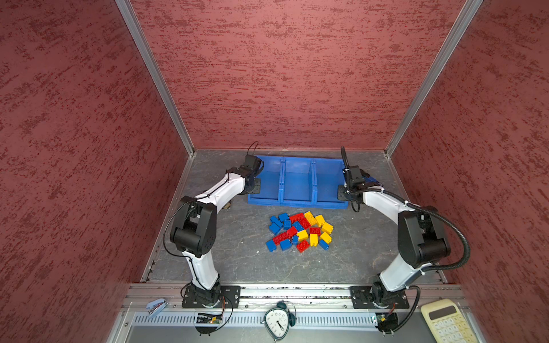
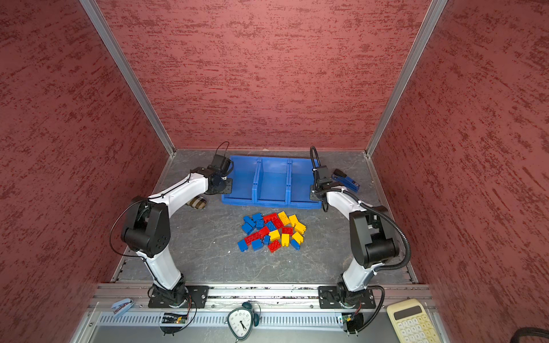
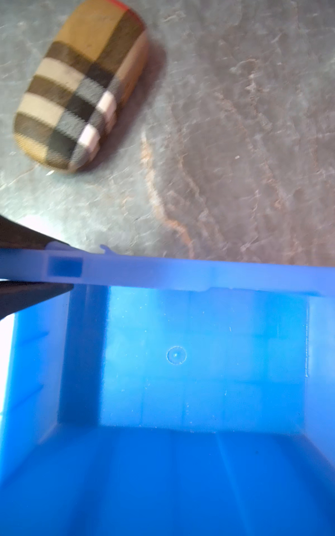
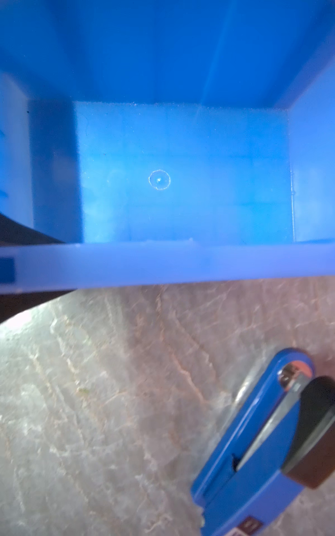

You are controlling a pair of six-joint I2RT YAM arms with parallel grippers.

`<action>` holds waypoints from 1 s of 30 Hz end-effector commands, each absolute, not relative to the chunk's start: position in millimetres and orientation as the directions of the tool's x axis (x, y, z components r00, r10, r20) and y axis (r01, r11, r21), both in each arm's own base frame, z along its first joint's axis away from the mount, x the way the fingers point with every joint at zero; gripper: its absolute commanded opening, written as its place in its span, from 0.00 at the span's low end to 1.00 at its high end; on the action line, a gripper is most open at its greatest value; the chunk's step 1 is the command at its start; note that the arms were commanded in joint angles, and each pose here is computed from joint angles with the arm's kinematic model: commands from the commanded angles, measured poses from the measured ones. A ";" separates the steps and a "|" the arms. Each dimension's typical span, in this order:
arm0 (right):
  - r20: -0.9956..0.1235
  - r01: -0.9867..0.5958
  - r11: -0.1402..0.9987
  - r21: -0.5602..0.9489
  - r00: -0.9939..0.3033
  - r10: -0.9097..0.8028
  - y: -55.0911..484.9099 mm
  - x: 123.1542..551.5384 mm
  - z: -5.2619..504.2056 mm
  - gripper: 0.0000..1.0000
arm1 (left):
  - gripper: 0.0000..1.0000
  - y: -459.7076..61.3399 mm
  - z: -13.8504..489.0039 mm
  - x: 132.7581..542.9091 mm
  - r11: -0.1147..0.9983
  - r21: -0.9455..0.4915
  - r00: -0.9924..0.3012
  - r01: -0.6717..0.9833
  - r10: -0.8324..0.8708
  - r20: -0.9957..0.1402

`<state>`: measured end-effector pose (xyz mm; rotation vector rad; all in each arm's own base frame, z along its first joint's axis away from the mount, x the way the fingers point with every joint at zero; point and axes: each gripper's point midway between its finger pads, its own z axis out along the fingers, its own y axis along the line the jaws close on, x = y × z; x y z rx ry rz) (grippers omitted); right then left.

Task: Sort the legos into containers by color
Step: Move the container to the top-center of the table, then pick up the lego from the center of the table.

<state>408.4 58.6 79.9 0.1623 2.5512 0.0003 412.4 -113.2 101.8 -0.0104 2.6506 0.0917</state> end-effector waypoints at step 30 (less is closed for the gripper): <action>-0.549 -0.108 0.936 0.334 -0.829 0.100 104.5 292.2 152.9 0.81 | 0.99 -93.1 177.3 376.6 0.973 -0.136 -0.768 -0.189 -0.232 -0.596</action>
